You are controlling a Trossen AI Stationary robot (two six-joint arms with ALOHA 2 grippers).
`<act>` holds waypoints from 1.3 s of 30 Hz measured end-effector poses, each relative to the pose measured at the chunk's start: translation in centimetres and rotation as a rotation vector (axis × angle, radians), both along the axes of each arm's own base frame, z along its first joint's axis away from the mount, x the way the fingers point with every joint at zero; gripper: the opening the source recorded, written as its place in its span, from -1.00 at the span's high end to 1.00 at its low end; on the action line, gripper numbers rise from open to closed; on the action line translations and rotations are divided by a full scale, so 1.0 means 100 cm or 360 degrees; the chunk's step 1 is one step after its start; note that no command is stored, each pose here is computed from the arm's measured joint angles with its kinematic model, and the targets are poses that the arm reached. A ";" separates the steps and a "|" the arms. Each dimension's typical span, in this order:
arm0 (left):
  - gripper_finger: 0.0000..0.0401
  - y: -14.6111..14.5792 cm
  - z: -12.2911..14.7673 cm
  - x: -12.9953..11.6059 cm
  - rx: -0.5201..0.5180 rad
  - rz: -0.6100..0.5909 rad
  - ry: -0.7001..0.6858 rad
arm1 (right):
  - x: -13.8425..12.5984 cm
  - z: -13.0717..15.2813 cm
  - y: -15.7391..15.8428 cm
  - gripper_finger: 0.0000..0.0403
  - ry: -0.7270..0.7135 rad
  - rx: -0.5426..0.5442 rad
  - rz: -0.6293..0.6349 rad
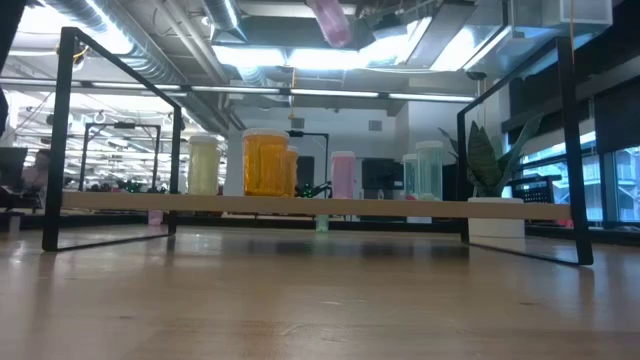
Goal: Pick and place medicine bottles onto shelf by color
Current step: Put the bottom left pink pill bottle aligned with the pink pill bottle on the shelf
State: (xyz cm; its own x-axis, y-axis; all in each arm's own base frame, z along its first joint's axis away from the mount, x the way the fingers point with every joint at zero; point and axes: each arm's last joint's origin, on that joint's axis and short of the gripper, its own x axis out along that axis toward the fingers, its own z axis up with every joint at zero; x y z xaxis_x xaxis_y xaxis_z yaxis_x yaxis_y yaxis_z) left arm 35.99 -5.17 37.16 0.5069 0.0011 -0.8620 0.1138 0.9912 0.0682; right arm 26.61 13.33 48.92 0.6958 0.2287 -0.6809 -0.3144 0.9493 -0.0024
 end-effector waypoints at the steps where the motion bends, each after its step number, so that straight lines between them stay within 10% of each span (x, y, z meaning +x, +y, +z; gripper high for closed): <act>1: 0.52 0.001 -0.003 0.004 0.0021 -0.0047 0.0003 | 0.000 0.000 0.000 -0.08 0.0002 -0.0010 -0.0009; 13: 0.52 0.006 -0.050 0.037 0.0174 -0.0315 0.0191 | -0.009 -0.009 -0.012 -0.08 0.0121 -0.0239 -0.0406; 39: 0.52 0.025 -0.112 0.069 0.0212 -0.0234 0.0441 | -0.009 -0.009 -0.013 -0.08 0.0113 -0.0256 -0.0420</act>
